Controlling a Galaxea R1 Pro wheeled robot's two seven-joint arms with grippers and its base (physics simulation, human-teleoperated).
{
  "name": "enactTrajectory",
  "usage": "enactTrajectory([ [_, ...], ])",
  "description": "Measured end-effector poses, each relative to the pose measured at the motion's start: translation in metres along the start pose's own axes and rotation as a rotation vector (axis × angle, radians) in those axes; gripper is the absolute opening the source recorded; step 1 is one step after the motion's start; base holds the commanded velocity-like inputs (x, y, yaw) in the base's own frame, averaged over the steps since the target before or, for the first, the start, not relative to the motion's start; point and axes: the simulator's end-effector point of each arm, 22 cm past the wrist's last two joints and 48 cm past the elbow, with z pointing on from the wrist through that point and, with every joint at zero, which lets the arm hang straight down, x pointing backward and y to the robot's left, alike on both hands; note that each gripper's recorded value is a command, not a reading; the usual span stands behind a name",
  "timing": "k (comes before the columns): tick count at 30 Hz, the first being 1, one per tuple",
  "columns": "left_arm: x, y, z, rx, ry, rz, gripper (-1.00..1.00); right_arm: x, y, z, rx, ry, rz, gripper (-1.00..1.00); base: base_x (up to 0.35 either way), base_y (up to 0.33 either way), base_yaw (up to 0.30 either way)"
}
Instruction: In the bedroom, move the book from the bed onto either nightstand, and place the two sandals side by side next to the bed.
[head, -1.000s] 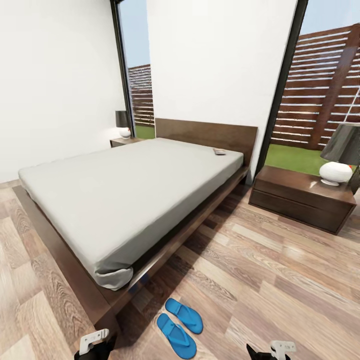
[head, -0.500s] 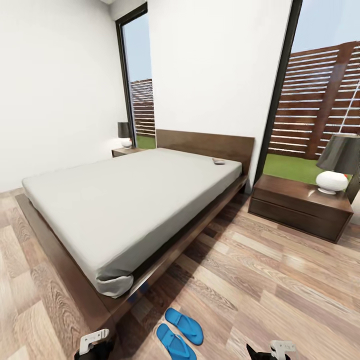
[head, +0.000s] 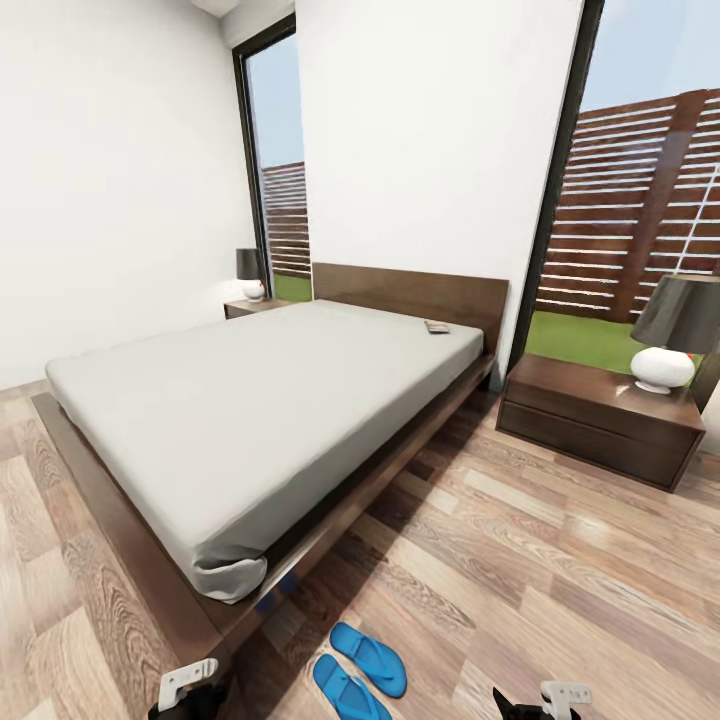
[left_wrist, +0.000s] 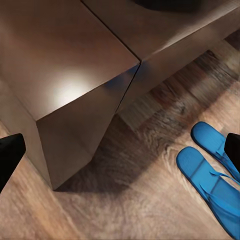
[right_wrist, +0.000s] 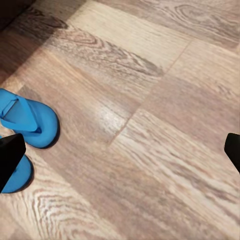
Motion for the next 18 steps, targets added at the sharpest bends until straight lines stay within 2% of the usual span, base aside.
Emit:
enactTrajectory([
  [8, -0.018, -0.006, -0.006, 0.002, -0.006, 0.004, 1.00, -0.017, 0.004, -0.008, 0.000, 0.000, 0.000, 1.00, 0.000, 0.000, 0.000],
  [14, -0.018, -0.006, -0.006, 0.002, -0.006, 0.004, 1.00, -0.016, 0.004, -0.008, 0.000, 0.001, 0.000, 1.00, 0.000, 0.000, -0.004],
  [18, -0.018, -0.006, -0.006, 0.002, -0.006, 0.004, 1.00, -0.016, 0.004, -0.008, 0.000, 0.002, -0.001, 1.00, 0.000, 0.000, -0.134],
])
